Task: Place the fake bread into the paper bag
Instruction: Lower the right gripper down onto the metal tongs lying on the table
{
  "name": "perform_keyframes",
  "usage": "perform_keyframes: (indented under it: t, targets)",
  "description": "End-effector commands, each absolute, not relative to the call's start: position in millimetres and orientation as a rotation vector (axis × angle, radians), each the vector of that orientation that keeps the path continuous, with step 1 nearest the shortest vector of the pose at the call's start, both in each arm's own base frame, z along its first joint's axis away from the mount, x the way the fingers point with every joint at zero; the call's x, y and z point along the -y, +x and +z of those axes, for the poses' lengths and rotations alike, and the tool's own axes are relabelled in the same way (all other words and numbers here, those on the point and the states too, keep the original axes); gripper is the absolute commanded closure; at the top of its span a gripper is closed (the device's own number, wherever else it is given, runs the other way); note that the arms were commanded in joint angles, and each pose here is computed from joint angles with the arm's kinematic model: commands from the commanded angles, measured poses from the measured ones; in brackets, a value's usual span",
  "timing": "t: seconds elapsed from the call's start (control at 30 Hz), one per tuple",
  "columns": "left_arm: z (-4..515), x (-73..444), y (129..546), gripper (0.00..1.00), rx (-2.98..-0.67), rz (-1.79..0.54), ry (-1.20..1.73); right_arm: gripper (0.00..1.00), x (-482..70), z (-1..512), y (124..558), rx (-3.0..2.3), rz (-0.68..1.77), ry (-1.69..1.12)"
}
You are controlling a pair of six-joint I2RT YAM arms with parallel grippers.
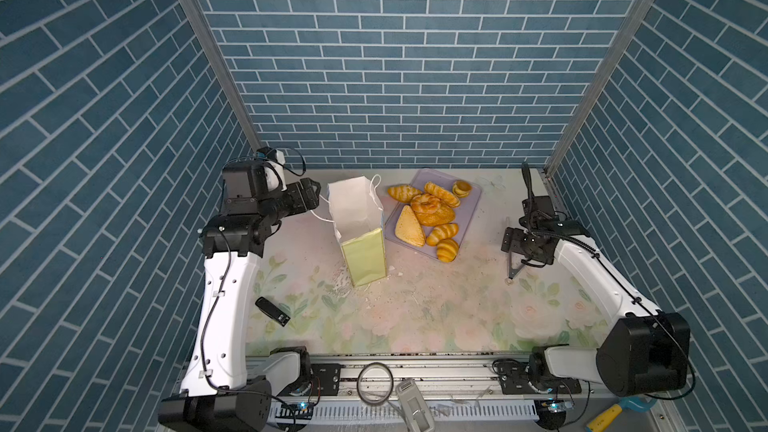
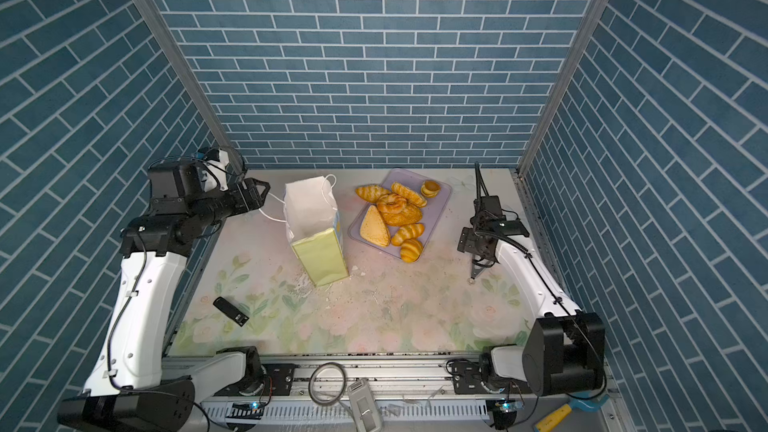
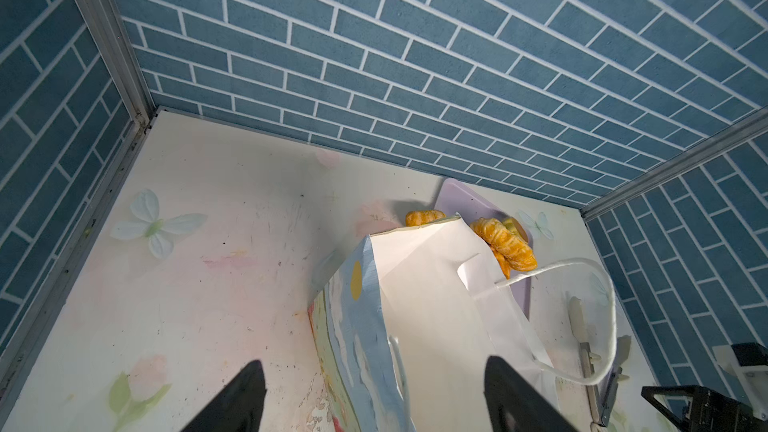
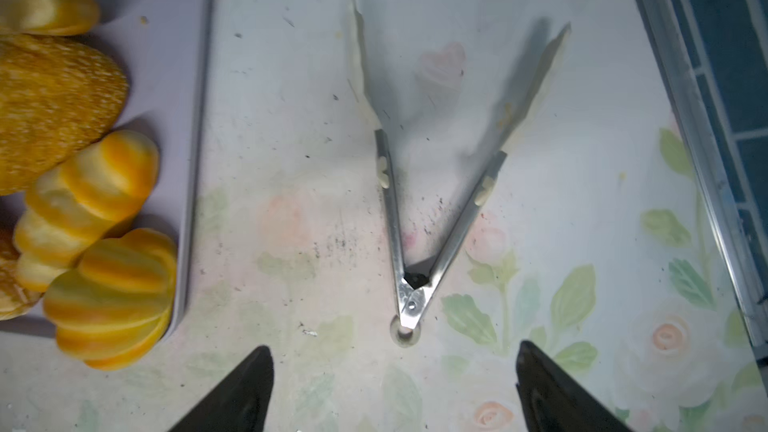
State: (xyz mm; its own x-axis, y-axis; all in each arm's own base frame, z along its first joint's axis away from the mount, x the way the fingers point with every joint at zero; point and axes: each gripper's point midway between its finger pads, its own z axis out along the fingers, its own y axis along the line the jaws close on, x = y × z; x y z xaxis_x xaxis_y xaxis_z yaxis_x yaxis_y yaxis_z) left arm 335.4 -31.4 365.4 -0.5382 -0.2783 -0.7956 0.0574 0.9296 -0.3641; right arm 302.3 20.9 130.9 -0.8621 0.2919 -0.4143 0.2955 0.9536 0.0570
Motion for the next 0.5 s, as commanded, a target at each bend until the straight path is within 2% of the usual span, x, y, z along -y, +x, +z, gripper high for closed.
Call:
perform_keyframes:
  t: [0.0, 0.47]
  targets:
    - [371, 32, 330, 0.16, -2.09, -0.405, -0.102, 0.09, -19, 125, 300, -2.648, 0.047, 0.55]
    - [370, 37, 321, 0.15, -2.098, -0.406, -0.038, 0.07, -9, 74, 291, -2.691, 0.02, 0.636]
